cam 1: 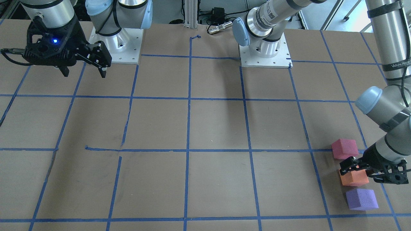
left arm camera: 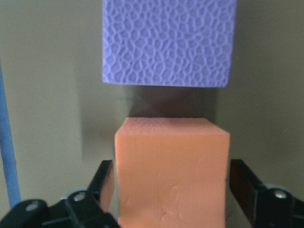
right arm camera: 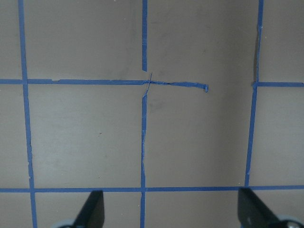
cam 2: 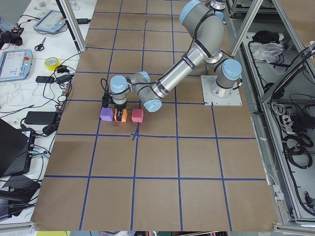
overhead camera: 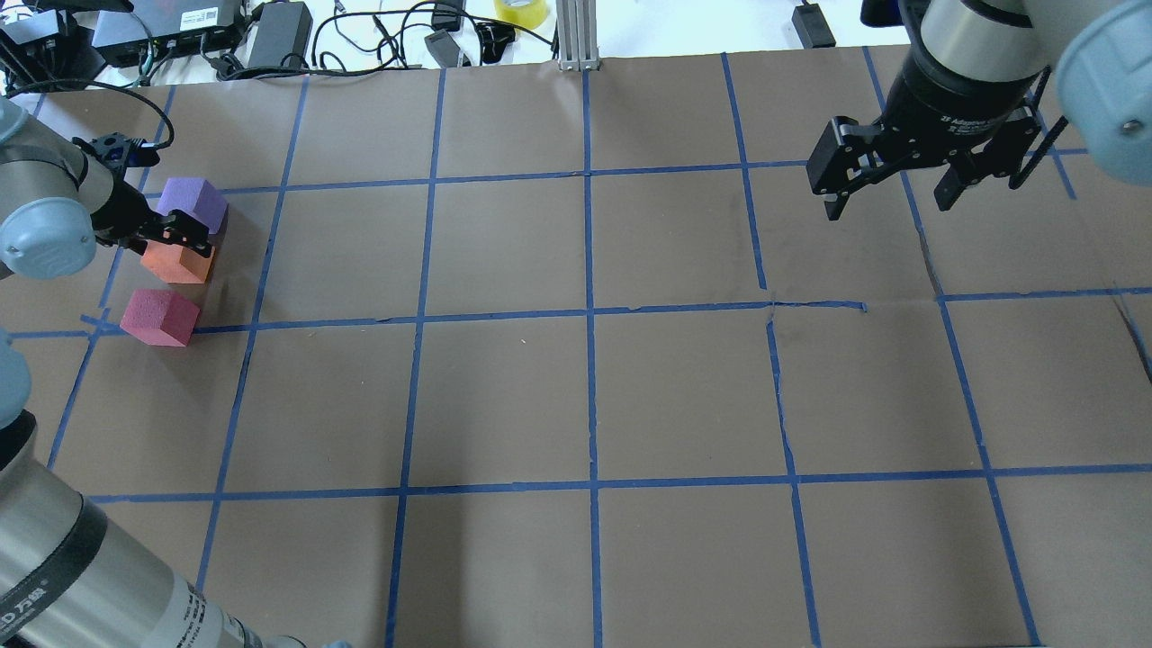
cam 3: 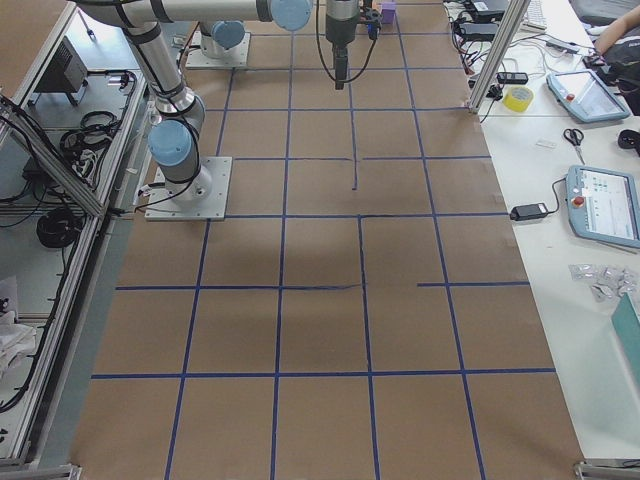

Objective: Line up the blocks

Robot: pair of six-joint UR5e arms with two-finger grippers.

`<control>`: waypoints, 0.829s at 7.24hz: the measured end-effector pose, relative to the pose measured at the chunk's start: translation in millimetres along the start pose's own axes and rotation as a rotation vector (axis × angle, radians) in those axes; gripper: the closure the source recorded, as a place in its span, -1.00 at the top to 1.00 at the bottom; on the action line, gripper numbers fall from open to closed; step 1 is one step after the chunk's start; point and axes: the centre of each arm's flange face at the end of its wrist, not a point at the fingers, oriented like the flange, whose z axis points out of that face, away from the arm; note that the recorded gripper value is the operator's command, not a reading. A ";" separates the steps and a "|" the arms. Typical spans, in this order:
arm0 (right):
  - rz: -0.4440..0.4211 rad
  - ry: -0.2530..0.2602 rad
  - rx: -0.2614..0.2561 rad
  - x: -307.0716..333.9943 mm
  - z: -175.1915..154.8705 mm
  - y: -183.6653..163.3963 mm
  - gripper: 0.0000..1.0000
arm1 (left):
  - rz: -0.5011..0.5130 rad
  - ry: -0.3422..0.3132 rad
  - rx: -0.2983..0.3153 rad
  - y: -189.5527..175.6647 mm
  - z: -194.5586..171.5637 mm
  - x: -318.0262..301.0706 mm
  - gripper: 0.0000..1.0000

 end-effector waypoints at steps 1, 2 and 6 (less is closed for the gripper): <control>0.001 -0.001 -0.001 -0.1 0.5 0.0 1.00 | 0.007 -0.009 -0.026 3.8 -31.1 7.7 1.00; 0.001 0.003 -0.002 0.2 1.1 -0.1 1.00 | 0.024 -0.026 -0.069 8.5 -72.4 22.7 1.00; 0.001 0.005 -0.003 0.4 0.4 0.2 1.00 | 0.035 -0.044 -0.229 46.9 -283.3 191.4 1.00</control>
